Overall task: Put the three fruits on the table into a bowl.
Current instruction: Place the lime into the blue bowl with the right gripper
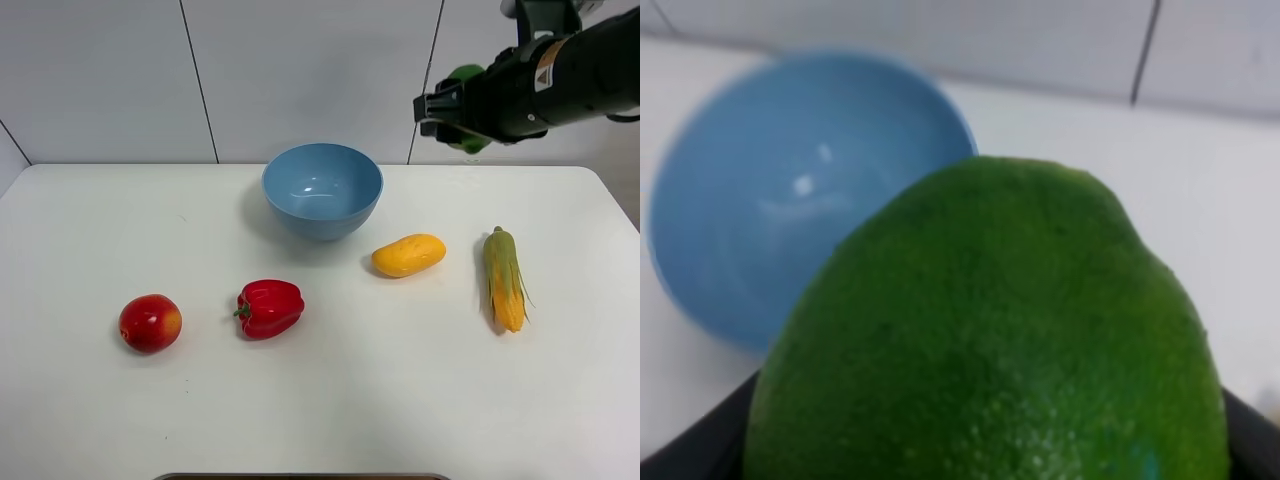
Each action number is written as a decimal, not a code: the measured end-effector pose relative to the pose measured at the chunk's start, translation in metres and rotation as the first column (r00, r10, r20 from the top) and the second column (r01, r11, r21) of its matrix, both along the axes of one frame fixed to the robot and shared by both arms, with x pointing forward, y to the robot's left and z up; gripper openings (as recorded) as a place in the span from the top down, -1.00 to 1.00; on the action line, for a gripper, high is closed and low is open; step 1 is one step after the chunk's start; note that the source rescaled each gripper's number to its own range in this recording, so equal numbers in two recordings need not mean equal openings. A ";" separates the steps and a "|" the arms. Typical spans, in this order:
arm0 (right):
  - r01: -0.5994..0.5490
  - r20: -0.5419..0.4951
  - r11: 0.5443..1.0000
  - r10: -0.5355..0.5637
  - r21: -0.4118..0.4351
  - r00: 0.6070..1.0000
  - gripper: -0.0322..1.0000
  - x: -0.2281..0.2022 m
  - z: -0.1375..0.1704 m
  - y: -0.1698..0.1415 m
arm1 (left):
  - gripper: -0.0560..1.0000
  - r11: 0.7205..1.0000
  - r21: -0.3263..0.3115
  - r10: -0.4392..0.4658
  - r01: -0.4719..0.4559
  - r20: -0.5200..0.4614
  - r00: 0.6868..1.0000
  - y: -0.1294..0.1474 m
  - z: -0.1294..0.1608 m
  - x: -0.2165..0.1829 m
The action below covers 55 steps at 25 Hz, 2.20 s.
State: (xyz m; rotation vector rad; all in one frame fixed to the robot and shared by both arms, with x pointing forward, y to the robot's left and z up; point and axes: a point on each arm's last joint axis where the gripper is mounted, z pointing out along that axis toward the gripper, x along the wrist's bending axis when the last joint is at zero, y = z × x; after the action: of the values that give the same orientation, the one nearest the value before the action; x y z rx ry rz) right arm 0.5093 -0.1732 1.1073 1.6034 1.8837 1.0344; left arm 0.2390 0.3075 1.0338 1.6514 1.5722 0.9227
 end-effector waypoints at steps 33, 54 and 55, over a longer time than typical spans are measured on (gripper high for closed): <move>-0.170 0.003 0.983 0.171 -0.070 0.985 0.70 0.166 -0.092 0.116 | -1.00 1.000 0.000 0.000 0.000 0.000 1.000 0.000 0.000 0.000; -0.188 -0.188 0.976 0.165 -0.111 0.968 0.70 0.175 -0.197 0.129 | -1.00 1.000 0.000 0.000 0.000 0.000 1.000 0.000 0.000 0.000; -0.189 -0.191 0.976 0.166 -0.111 0.968 0.70 0.176 -0.200 0.129 | -1.00 1.000 0.000 0.000 0.000 0.000 1.000 0.000 0.000 0.000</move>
State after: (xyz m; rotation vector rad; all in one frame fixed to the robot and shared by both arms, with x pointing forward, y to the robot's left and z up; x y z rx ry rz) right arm 0.6851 -0.0443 0.9073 1.5199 2.2020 0.8404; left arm 0.2390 0.3075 1.0338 1.6516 1.5721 0.9228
